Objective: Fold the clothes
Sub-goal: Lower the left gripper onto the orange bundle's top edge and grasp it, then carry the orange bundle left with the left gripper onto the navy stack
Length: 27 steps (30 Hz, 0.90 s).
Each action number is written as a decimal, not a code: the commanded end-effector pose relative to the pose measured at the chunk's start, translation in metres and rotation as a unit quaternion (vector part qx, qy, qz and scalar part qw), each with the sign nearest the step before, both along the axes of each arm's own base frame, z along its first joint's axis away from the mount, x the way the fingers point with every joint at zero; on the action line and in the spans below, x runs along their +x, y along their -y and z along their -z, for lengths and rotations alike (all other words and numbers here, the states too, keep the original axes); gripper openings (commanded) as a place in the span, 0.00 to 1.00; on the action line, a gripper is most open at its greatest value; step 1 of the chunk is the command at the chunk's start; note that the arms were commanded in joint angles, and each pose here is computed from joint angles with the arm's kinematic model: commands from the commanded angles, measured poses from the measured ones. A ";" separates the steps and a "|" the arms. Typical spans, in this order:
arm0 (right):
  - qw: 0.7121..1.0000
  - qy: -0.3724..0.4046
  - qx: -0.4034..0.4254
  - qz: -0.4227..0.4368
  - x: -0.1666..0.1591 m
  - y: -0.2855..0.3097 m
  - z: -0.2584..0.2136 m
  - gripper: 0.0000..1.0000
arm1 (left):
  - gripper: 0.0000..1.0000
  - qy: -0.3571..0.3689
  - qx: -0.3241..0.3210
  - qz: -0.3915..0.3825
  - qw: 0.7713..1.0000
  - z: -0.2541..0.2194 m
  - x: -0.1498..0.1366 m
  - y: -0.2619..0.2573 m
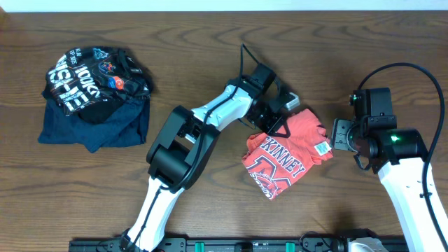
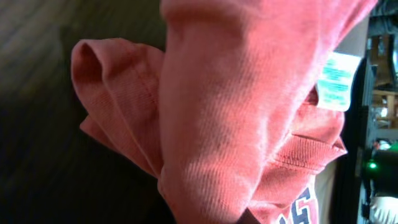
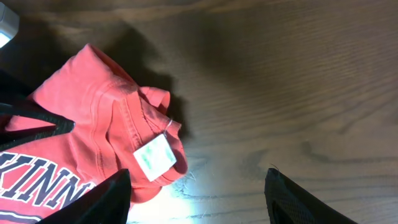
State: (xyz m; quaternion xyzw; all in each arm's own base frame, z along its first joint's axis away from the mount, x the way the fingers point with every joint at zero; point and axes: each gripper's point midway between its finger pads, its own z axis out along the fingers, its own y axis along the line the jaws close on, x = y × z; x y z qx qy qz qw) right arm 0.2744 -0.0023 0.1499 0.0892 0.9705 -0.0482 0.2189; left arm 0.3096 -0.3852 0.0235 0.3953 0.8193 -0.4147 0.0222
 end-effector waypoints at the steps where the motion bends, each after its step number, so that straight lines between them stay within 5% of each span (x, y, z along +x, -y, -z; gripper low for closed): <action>1: 1.000 0.010 0.003 0.012 0.002 0.003 -0.006 0.67 | 0.06 -0.018 -0.007 0.000 1.000 0.005 -0.001 -0.003; 7: 1.000 0.008 0.003 0.012 0.001 0.003 -0.005 0.67 | 0.06 0.025 0.057 -0.058 0.996 -0.014 0.038 -0.047; 14: 1.000 0.008 0.001 0.013 0.001 0.004 -0.006 0.67 | 0.06 0.111 0.081 -0.161 0.977 -0.099 0.089 -0.125; 27: 1.000 0.008 0.000 0.013 0.001 0.004 -0.006 0.67 | 0.06 0.276 0.094 -0.409 0.865 -0.237 0.156 -0.318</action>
